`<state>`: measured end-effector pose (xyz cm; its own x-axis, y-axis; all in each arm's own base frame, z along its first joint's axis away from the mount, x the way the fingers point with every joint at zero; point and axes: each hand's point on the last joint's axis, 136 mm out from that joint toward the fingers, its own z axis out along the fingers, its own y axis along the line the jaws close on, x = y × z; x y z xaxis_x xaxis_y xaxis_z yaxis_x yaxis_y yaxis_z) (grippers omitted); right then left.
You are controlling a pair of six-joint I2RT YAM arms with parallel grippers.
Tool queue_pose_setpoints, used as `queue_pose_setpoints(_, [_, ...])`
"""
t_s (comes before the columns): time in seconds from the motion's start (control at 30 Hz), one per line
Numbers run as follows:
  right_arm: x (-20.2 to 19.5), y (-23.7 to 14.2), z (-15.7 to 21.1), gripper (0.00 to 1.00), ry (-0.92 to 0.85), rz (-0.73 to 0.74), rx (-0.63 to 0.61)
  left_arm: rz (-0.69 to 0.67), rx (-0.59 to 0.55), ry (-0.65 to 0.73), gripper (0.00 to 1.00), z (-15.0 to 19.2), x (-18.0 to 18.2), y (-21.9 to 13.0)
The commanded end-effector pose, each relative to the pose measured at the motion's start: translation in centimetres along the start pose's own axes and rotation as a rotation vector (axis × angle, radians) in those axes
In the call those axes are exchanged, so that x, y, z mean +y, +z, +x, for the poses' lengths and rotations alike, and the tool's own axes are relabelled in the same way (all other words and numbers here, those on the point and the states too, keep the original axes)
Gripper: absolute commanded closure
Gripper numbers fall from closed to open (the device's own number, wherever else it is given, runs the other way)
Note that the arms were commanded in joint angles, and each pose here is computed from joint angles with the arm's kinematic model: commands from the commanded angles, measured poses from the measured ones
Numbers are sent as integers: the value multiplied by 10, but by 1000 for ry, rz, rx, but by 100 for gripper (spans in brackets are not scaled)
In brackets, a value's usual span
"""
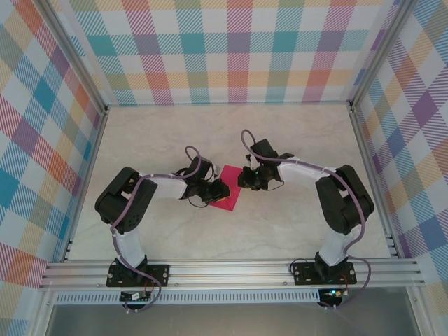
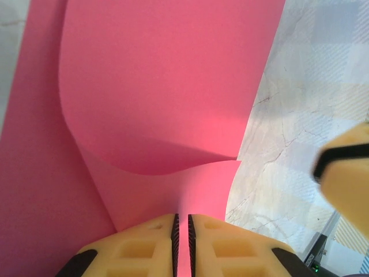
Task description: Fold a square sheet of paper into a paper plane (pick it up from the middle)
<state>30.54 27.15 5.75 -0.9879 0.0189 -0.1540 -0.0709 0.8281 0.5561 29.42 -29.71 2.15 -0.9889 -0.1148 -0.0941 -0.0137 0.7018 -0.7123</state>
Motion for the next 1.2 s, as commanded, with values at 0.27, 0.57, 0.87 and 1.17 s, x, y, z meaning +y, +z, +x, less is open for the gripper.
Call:
queue_pose_setpoints(0.27, [9, 17, 20, 91, 23, -70, 96, -101, 13, -20, 87, 7, 20, 5])
queue_pose_setpoints(0.57, [6, 35, 21, 92, 37, -72, 139, -108, 12, -29, 88, 7, 22, 6])
queue_pose_setpoints(0.87, [-36, 49, 30, 94, 47, 105, 166, -113, -13, -6, 88, 0, 13, -3])
queue_pose_setpoints(1.17, [-48, 51, 35, 94, 44, 157, 181, -29, -83, 49, 83, -20, -22, -16])
